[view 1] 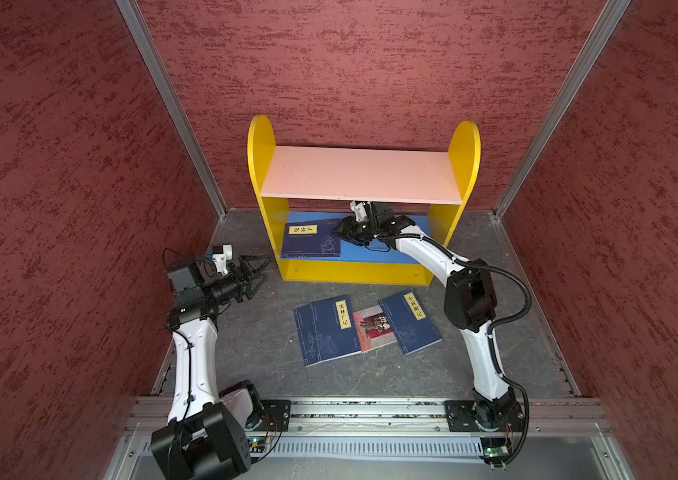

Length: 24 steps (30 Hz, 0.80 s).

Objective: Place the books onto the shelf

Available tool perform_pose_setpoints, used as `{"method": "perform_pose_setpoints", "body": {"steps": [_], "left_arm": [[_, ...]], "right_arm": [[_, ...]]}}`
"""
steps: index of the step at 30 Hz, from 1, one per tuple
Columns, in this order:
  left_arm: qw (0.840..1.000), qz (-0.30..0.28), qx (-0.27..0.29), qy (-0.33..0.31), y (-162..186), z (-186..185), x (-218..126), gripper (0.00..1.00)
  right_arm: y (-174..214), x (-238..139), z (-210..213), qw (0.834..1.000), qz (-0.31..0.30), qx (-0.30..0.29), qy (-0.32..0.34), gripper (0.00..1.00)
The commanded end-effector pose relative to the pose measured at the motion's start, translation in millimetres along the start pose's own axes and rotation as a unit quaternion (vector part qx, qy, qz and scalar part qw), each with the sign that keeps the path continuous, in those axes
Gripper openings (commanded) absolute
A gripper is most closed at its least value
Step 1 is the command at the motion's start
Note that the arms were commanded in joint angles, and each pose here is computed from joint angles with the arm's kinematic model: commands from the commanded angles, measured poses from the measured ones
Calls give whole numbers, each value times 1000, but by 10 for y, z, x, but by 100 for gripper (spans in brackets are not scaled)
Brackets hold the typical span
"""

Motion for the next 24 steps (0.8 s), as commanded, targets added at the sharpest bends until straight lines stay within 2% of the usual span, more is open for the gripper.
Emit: {"method": "perform_pose_setpoints", "body": {"steps": [1, 24], "left_arm": [[1000, -3, 18, -3, 41, 14, -27, 85], [1000, -2, 16, -15, 17, 99, 4, 85]], "right_arm": [[89, -146, 54, 1000, -12, 13, 4, 47], [389, -131, 75, 999, 27, 27, -9, 43]]}}
Point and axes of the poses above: each gripper's point midway between its finger pads, its own x axis out along the fingers, its own z axis along the line the jaws close on, y = z × x, the point moved 8 cm from there along -x, back along the fingers, and after that the axes turned 3 degrees about x, right-handed, at the moved point
